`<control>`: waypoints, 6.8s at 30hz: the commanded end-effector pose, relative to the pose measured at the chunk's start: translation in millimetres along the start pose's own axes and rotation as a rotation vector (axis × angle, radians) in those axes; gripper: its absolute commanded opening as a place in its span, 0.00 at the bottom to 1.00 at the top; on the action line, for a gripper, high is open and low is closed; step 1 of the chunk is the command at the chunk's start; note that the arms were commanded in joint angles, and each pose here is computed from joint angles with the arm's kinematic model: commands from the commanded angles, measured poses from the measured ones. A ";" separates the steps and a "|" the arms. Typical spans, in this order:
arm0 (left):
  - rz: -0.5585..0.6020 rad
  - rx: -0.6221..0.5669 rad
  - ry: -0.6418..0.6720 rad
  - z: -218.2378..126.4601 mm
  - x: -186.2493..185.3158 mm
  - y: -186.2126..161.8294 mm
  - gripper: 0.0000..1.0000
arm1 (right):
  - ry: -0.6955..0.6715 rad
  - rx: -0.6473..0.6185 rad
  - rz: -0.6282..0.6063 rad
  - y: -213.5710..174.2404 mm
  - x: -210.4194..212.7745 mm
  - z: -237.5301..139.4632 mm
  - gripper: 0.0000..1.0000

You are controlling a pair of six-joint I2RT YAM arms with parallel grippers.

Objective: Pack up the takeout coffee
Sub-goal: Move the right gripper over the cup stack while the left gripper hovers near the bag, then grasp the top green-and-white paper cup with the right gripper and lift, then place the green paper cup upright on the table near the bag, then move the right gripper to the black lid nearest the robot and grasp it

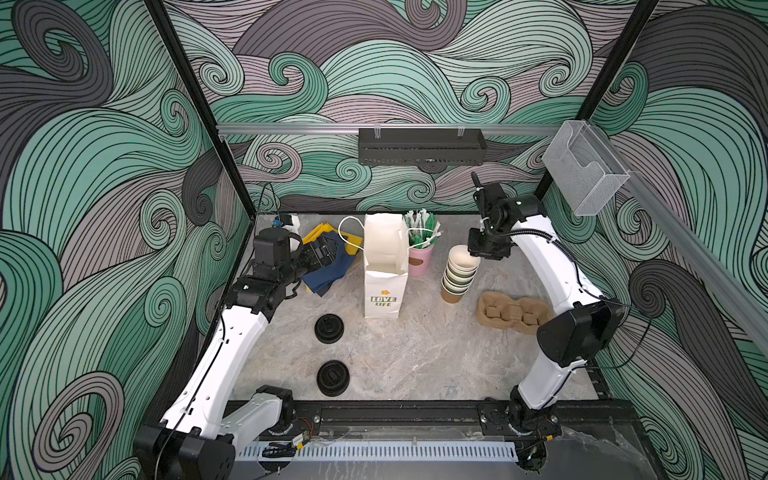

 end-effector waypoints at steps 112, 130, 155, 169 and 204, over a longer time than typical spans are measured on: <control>-0.337 0.214 0.171 -32.7 36.7 -95.8 0.94 | 0.249 -0.048 -0.266 -223.0 54.1 42.5 0.00; -0.339 0.241 0.163 -29.8 36.3 -97.7 0.95 | 0.178 -0.032 -0.283 -228.2 52.0 63.1 0.12; -0.285 0.720 0.423 -61.6 33.4 -167.5 0.87 | 0.267 -0.254 -0.167 -200.5 18.3 -15.4 0.53; -0.227 0.591 0.513 -55.5 41.6 -205.6 0.90 | 0.436 -0.149 -0.405 -219.4 44.9 -10.7 0.55; -0.556 -0.130 0.689 -143.7 102.4 -69.2 0.99 | 0.380 0.124 -0.927 -397.9 260.8 68.0 0.82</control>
Point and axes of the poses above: each gripper's point midway between its finger pads, its own z axis out along the fingers, its own x axis along the line the jaws close on, y = z × x, the point moved 9 cm from there along -z, back along the fingers, and after that the axes turned 9 degrees about z, right-handed, at the moved point
